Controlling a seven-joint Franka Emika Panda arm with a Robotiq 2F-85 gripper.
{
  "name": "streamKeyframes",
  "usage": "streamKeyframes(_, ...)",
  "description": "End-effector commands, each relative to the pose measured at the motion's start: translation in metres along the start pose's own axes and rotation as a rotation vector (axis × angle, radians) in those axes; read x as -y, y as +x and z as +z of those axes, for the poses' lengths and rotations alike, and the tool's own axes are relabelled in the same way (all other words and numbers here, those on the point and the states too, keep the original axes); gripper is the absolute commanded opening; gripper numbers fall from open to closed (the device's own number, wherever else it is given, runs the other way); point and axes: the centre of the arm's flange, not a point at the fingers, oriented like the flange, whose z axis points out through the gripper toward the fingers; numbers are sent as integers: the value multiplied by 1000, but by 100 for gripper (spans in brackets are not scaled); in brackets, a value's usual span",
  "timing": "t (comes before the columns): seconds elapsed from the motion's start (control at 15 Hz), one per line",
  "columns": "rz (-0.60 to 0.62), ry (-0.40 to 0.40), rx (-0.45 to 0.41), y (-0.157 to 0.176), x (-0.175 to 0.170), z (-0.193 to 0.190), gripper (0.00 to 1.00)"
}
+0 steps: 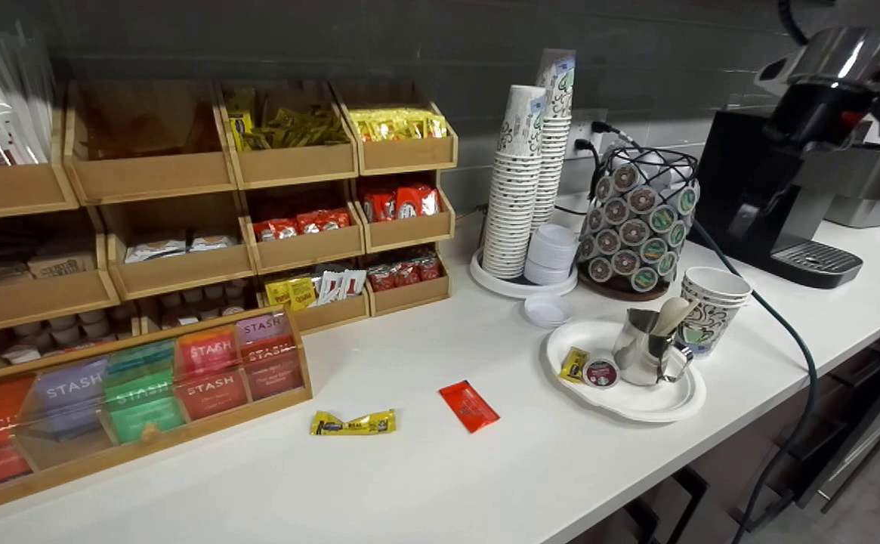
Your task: Move the white fork from the stacked coffee cups and put it inside the silver jar
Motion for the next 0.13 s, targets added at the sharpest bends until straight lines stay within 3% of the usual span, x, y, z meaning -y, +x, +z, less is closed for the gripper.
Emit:
streamKeyframes(0.0,103,161,-54,-80,-41,-43,95)
streamKeyframes(0.07,53,88,-25,-38,-24,-29,78)
